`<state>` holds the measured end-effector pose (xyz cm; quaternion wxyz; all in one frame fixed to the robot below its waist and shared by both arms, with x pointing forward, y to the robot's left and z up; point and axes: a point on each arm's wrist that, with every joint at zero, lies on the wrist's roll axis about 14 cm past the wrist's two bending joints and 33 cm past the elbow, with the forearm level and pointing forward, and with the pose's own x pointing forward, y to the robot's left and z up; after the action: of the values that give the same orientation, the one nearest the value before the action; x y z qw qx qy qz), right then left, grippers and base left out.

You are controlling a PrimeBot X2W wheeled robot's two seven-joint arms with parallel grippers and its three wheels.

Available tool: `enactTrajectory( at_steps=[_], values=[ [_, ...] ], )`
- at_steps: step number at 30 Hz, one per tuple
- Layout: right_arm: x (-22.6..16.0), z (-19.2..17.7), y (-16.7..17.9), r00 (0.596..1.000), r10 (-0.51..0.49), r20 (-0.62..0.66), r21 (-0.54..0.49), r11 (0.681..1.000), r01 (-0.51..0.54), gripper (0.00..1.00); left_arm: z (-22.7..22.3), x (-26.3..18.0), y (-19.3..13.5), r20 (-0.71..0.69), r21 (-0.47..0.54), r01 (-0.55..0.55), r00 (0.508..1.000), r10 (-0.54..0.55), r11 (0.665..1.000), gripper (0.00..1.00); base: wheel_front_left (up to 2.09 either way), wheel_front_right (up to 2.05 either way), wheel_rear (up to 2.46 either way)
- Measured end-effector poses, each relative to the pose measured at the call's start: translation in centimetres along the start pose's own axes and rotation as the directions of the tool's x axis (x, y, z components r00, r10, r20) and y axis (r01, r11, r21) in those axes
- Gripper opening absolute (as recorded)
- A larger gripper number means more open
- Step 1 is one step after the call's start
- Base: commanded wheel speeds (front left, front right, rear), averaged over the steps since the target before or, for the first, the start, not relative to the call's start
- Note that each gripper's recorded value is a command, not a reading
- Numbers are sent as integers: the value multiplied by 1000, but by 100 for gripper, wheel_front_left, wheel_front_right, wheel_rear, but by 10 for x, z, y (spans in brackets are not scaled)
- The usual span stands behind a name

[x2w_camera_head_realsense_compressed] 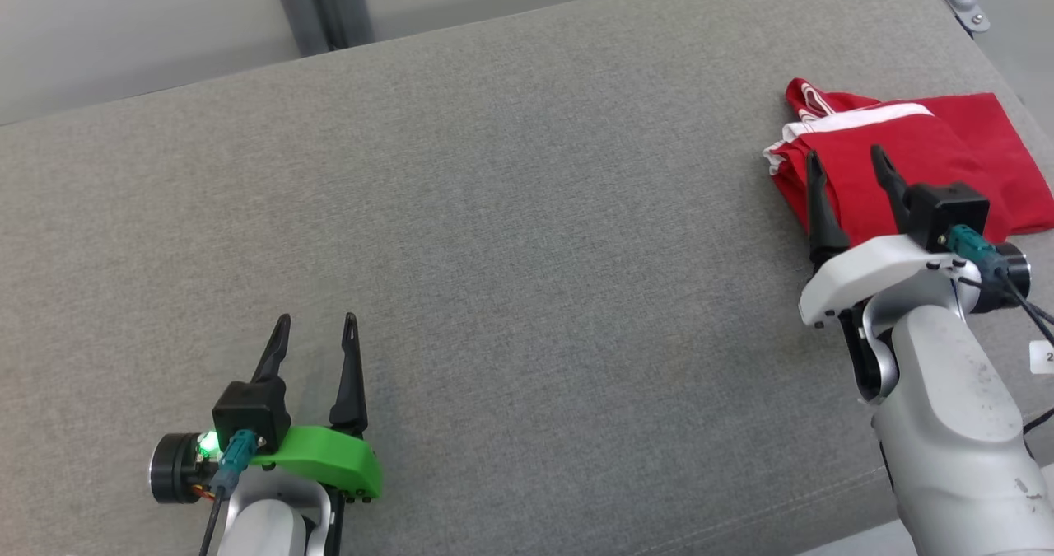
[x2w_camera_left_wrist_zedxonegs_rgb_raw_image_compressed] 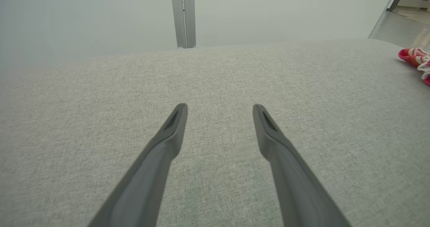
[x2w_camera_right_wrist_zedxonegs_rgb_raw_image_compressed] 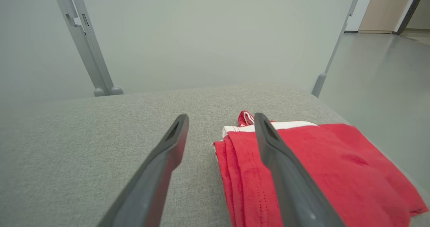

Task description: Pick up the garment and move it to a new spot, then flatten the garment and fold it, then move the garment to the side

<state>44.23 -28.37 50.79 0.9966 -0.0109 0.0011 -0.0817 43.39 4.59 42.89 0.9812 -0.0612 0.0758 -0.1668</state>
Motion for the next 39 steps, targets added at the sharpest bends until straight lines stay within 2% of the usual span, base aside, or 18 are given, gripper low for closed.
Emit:
enactTrajectory(
  at_steps=[15, 29, 37, 38, 39],
  values=[
    [-30, -18, 69, 988, 153, -11, 86, 985, -152, 100, 13, -46, 46, 32, 7, -183, 983, 183, 983, 100, 0, 0, 0],
    [-47, -13, 105, 969, 246, 9, 115, 963, -245, 100, 26, -80, 70, 72, -1, -284, 956, 283, 959, 100, 0, 0, 0],
    [-50, -9, 108, 967, 254, 19, 127, 959, -255, 100, 31, -83, 69, 89, -51, -274, 957, 278, 960, 100, 0, 0, 0],
    [-50, -8, 108, 967, 253, 19, 127, 959, -254, 0, 33, -83, 68, 94, -53, -265, 958, 269, 963, 0, 0, 0, 0],
    [-51, -11, 108, 967, 253, 11, 129, 959, -252, 0, 30, -83, 67, 86, -54, -265, 959, 269, 963, 0, 0, 0, 0]
  ],
)
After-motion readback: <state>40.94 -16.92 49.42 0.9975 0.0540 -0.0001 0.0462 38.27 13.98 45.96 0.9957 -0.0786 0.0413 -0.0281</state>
